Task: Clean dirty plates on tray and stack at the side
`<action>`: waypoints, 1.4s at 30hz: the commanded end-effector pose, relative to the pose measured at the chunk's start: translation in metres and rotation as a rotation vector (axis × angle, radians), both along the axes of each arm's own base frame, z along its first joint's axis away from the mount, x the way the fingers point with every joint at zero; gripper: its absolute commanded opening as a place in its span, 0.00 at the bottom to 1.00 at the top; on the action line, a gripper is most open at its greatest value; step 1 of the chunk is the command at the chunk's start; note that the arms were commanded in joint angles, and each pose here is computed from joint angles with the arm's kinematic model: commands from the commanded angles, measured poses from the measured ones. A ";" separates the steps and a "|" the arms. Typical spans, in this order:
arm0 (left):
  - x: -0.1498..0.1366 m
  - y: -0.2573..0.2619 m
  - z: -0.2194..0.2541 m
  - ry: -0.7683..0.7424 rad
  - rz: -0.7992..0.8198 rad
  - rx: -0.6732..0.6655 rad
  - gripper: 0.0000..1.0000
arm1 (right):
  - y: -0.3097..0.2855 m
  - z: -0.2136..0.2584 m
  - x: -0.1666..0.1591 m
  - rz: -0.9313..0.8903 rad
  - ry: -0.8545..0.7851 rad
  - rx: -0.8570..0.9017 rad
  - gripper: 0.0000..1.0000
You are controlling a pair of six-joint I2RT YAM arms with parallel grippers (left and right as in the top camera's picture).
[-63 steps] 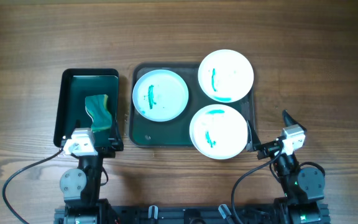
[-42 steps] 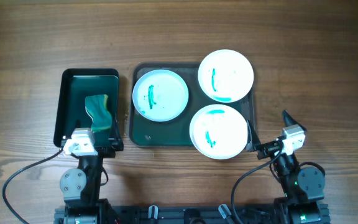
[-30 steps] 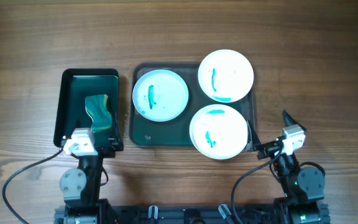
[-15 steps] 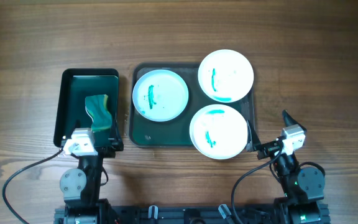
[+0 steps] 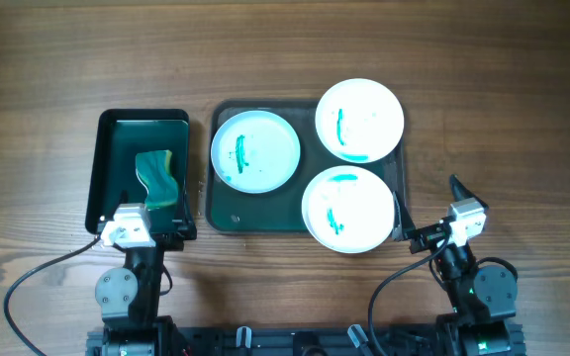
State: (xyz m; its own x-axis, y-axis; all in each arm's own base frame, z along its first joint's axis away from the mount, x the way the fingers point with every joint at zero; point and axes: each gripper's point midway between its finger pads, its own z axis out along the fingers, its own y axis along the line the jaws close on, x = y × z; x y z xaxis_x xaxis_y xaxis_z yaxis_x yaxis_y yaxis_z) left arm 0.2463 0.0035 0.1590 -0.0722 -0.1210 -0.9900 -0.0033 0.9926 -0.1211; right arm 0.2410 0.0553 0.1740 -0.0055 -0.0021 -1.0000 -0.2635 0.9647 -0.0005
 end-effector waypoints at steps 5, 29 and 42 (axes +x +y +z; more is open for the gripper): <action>0.000 0.000 -0.002 0.000 0.004 0.016 1.00 | 0.000 -0.001 0.000 -0.001 0.005 0.002 1.00; 0.000 0.010 -0.001 -0.001 0.059 0.024 1.00 | 0.000 -0.001 0.000 -0.001 0.006 0.003 1.00; 0.013 -0.023 0.071 -0.041 -0.133 -0.090 1.00 | 0.016 0.030 -0.007 0.099 -0.105 0.040 1.00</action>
State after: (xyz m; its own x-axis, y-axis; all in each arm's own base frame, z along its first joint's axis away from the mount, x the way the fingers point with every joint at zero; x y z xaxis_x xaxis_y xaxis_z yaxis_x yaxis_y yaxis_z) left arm 0.2526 -0.0144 0.2108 -0.0318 -0.1815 -0.9829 0.1079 0.9770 -0.1839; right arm 0.2374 0.0643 0.1980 0.0909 0.0154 -0.9957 -0.3156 0.9488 -0.0142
